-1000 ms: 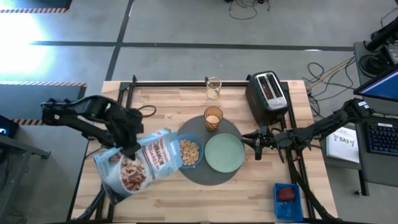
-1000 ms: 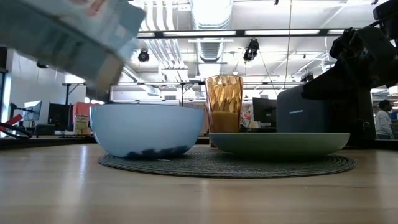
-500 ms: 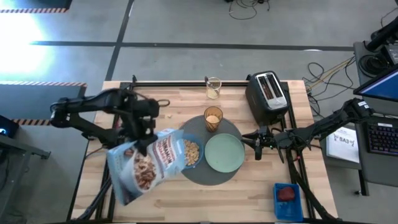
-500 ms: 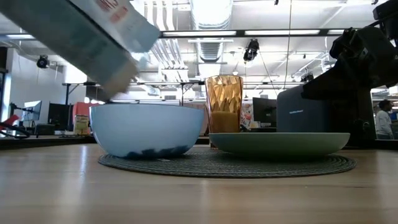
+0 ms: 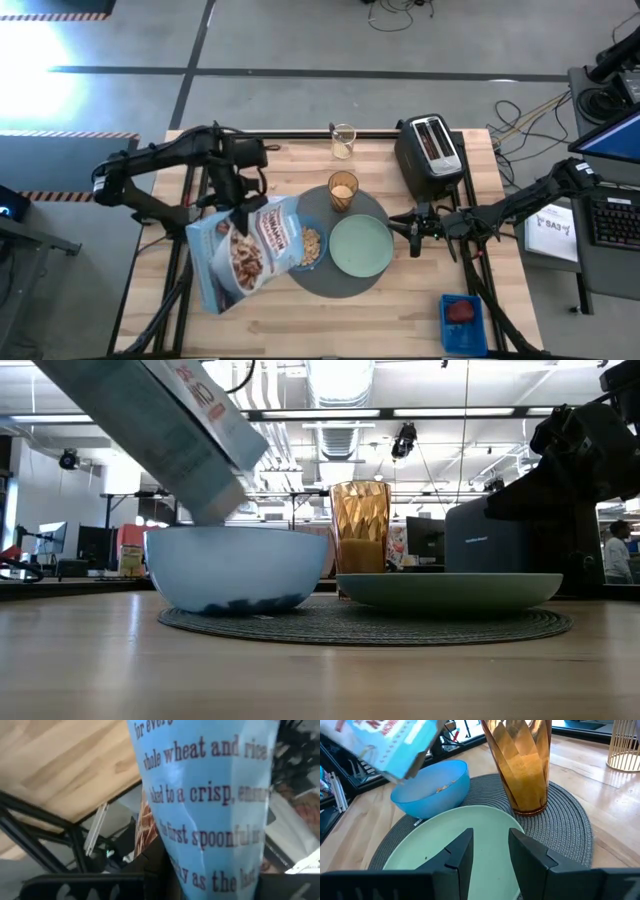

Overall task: Arrange a breakfast setting
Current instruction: Pour the cereal from the cereal box into the blue bowl

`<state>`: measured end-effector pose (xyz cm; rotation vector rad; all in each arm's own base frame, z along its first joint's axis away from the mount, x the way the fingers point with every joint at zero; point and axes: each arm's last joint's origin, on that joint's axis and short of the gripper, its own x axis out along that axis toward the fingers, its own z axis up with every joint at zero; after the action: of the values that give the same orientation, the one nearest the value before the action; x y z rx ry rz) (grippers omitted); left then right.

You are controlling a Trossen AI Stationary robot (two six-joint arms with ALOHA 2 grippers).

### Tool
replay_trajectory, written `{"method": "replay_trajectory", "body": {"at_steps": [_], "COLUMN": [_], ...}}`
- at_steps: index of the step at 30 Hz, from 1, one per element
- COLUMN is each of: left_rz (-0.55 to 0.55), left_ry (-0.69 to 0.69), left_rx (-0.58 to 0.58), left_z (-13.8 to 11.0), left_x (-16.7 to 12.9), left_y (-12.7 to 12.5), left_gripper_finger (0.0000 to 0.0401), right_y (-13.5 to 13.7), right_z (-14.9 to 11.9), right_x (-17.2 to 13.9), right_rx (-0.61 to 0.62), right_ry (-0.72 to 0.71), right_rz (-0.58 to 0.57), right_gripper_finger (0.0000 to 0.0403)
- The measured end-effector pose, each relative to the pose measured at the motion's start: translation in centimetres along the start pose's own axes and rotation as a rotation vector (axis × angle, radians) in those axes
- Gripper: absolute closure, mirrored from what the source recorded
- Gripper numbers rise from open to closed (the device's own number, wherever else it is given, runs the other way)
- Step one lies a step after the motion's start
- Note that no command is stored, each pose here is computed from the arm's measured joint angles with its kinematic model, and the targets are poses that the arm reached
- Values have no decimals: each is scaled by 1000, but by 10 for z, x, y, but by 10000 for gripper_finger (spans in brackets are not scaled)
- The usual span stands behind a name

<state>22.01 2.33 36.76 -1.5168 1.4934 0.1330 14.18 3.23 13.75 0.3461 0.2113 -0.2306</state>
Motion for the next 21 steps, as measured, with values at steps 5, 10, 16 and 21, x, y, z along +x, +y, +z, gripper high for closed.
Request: {"method": "replay_trajectory", "body": {"at_steps": [5, 10, 16, 21], "left_rz": [9, -7, -12, -31], "left_ry": [0, 35, 29, 54], "left_rx": [-22, -25, -39, 11], "left_z": [11, 15, 16, 16], "left_x": [0, 2, 0, 0], "left_y": [-1, -3, -2, -3], "left_gripper_finger": [360, 360, 360, 360], "right_y": [0, 0, 0, 0], "right_z": [0, 0, 0, 0], "right_x": [0, 0, 0, 0], "right_rx": [0, 0, 0, 0], "right_ry": [0, 0, 0, -1], "right_rz": [0, 0, 0, 0], "right_gripper_finger": [289, 289, 289, 289]}}
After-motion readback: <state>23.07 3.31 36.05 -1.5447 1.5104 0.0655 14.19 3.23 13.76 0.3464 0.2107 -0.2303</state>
